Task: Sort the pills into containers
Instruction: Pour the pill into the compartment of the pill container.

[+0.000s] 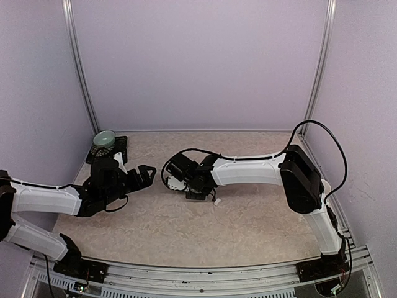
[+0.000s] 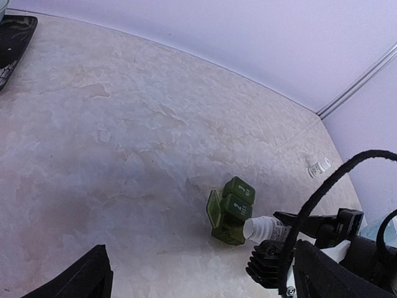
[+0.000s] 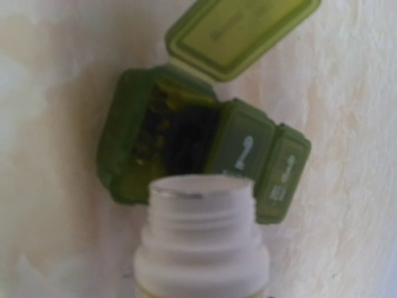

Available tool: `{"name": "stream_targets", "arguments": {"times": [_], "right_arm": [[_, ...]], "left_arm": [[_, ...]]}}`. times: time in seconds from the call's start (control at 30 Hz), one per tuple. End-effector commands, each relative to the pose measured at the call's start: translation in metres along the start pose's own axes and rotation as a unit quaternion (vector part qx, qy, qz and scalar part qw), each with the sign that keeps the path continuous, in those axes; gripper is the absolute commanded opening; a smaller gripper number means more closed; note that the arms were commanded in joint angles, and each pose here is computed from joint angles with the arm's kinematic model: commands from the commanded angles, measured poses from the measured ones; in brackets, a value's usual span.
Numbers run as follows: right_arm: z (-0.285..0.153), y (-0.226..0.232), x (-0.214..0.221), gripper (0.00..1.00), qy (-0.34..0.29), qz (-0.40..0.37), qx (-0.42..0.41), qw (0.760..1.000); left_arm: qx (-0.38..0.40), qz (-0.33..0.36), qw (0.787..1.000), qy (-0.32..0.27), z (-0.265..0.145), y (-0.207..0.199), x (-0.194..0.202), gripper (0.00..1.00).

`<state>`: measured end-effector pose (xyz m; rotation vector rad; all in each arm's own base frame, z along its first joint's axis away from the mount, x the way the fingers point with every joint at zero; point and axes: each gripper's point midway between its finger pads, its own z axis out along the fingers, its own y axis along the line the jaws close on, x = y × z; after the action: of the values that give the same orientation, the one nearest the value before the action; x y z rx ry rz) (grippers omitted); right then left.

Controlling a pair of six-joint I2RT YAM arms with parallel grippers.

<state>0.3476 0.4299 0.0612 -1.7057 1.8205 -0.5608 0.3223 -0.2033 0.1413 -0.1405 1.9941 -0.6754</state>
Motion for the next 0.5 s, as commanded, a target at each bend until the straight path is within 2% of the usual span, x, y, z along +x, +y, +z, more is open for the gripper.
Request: {"name": "stream_targets", "arguments": {"times": [0.0,0.47], "right_arm": [[0.0024,0.0096,-0.0077,0.00,-0.016,0.022,-0.017,0.999],[-0.0010,0.0059,-0.0023,0.00,-0.035,0.070,-0.036,0.996]], "left_arm": [[0.004,-0.004,1.000,-0.011,-0.0051,0.0004,-0.0059,0.99],[0.004,-0.009,1.000,-0.012,-0.0065,0.0012,-0.0055,0.99]]}}
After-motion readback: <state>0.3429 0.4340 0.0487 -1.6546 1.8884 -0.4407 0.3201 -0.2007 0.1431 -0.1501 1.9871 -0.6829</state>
